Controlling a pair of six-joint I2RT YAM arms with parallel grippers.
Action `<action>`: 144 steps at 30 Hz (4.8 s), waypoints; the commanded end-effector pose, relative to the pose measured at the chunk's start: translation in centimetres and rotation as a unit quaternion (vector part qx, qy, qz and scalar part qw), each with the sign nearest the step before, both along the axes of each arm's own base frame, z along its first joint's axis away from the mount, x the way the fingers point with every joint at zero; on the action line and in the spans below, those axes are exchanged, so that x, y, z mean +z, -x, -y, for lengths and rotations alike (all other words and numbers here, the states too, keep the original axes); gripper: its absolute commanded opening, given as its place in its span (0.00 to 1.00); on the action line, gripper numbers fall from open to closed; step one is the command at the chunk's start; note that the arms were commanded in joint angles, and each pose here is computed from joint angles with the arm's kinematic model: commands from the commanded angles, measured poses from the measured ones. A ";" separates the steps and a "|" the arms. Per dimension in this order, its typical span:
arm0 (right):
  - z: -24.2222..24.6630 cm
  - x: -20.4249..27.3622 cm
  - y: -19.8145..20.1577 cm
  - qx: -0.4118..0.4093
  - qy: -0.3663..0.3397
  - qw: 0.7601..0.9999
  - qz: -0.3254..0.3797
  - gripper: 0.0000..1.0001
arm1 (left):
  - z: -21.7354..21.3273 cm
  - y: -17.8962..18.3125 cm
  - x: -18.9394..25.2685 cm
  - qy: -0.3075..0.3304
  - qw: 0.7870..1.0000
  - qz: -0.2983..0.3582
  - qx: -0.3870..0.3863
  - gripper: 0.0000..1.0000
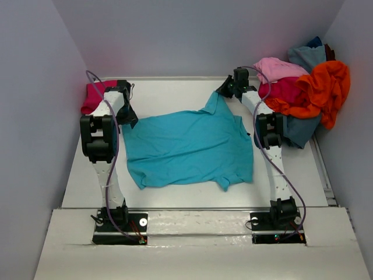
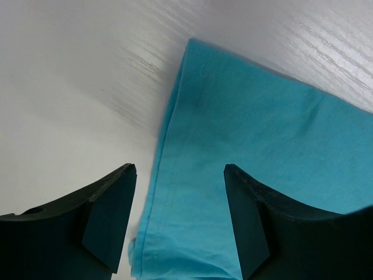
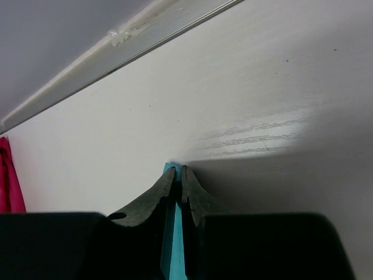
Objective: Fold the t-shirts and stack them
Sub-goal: Flatten the tshirt out, then fold the tshirt
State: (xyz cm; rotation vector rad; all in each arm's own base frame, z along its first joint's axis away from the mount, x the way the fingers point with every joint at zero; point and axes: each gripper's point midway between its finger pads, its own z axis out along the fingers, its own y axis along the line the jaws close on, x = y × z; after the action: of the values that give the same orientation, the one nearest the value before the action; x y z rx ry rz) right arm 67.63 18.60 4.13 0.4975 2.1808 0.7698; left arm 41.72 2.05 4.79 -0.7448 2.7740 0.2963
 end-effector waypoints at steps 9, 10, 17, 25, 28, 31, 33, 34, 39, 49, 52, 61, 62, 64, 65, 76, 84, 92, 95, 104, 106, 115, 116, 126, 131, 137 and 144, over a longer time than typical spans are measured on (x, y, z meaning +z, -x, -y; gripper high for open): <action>0.1 3.3 1.7 0.015 0.015 1.000 -0.010 0.15 | 0.4 -6.0 1.7 0.018 0.996 0.084 0.015 0.75; 0.1 3.4 1.8 0.015 0.015 1.000 -0.010 0.15 | 0.1 -6.5 1.9 0.023 0.995 0.092 0.020 0.75; 0.1 4.1 2.1 0.017 0.012 1.000 -0.012 0.15 | -0.2 -8.6 1.0 0.044 0.994 0.101 0.027 0.75; 0.1 3.9 2.5 0.020 0.016 0.999 -0.020 0.15 | -1.2 -7.6 -0.4 0.068 0.992 0.091 0.050 0.74; 0.2 3.7 2.6 0.020 0.018 0.999 -0.022 0.15 | -1.2 -7.3 0.1 0.067 0.992 0.094 0.050 0.74; 0.2 3.8 2.6 0.021 0.019 0.999 -0.020 0.15 | -1.1 -7.1 -0.1 0.069 0.993 0.089 0.045 0.74; 0.2 3.8 2.6 0.020 0.018 0.999 -0.021 0.15 | -0.8 -6.9 -0.5 0.077 0.993 0.083 0.040 0.74; 0.2 3.9 2.6 0.020 0.018 0.999 -0.021 0.15 | -0.6 -6.9 -0.8 0.082 0.993 0.079 0.038 0.73; 0.1 4.3 2.5 0.020 0.016 1.000 -0.017 0.15 | -0.8 -6.9 -1.0 0.090 0.992 0.078 0.041 0.64; 0.2 4.3 2.7 0.021 0.018 0.999 -0.019 0.15 | -1.0 -6.5 -0.9 0.082 0.993 0.073 0.048 0.14; 0.2 4.6 2.7 0.022 0.018 0.999 -0.017 0.15 | -1.1 -6.3 -0.8 0.080 0.993 0.072 0.048 0.06; 0.2 6.1 3.1 0.025 0.018 0.999 -0.014 0.15 | -1.8 -6.3 1.3 0.059 0.993 0.091 0.052 0.06; 0.2 6.3 3.2 0.025 0.018 0.999 -0.014 0.15 | -2.0 -6.3 1.6 0.055 0.993 0.093 0.052 0.06; 0.2 7.2 3.4 0.027 0.018 0.999 -0.012 0.14 | -2.3 -6.3 2.4 0.047 0.993 0.099 0.052 0.06; 0.2 7.4 3.5 0.027 0.018 0.999 -0.014 0.12 | -2.3 -6.4 2.7 0.045 0.992 0.102 0.051 0.06; 0.7 11.2 5.3 0.035 0.033 0.999 -0.005 0.07 | -2.2 -6.4 4.6 0.035 0.993 0.109 0.037 0.06; 1.0 12.1 7.6 0.036 0.032 0.998 -0.034 0.07 | -1.8 -5.8 6.0 0.034 0.994 0.105 0.025 0.06; 2.4 14.2 11.3 0.032 0.060 0.995 -0.069 0.07 | -0.8 -4.0 7.1 0.047 0.994 0.100 0.015 0.05; 2.8 15.7 13.0 0.027 0.062 0.995 -0.072 0.07 | -0.2 -3.1 6.7 0.053 0.994 0.092 0.010 0.06; 4.0 15.9 16.5 0.025 0.087 0.989 -0.114 0.07 | 1.1 -0.8 6.3 0.064 0.995 0.081 -0.003 0.06; 4.3 15.7 17.2 0.024 0.093 0.987 -0.128 0.07 | 1.7 -0.4 6.4 0.068 0.995 0.079 -0.008 0.06; 5.7 15.4 20.6 0.019 0.121 0.979 -0.165 0.07 | 1.6 2.3 6.5 0.066 0.995 0.071 -0.005 0.06; 5.9 15.0 21.0 0.018 0.126 0.977 -0.173 0.07 | 1.6 2.6 6.7 0.067 0.995 0.073 -0.004 0.06; 6.9 15.0 23.8 0.011 0.140 0.970 -0.198 0.07 | 2.6 6.4 4.7 0.084 0.995 0.047 -0.002 0.06; 7.0 15.0 24.8 0.014 0.141 0.966 -0.214 0.07 | 2.8 7.7 3.9 0.089 0.995 0.039 -0.005 0.06; 7.4 14.3 26.5 0.015 0.148 0.961 -0.234 0.07 | 3.0 8.1 3.5 0.095 0.995 0.038 -0.003 0.06; 7.5 11.3 28.6 0.023 0.146 0.950 -0.276 0.07 | 3.5 8.5 2.6 0.110 0.993 0.032 0.002 0.06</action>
State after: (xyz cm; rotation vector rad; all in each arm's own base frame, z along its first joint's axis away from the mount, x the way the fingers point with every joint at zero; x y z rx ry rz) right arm 40.53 11.35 15.37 0.5663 2.7600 0.3454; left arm 33.53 -0.92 6.48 -0.7897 2.7997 0.0085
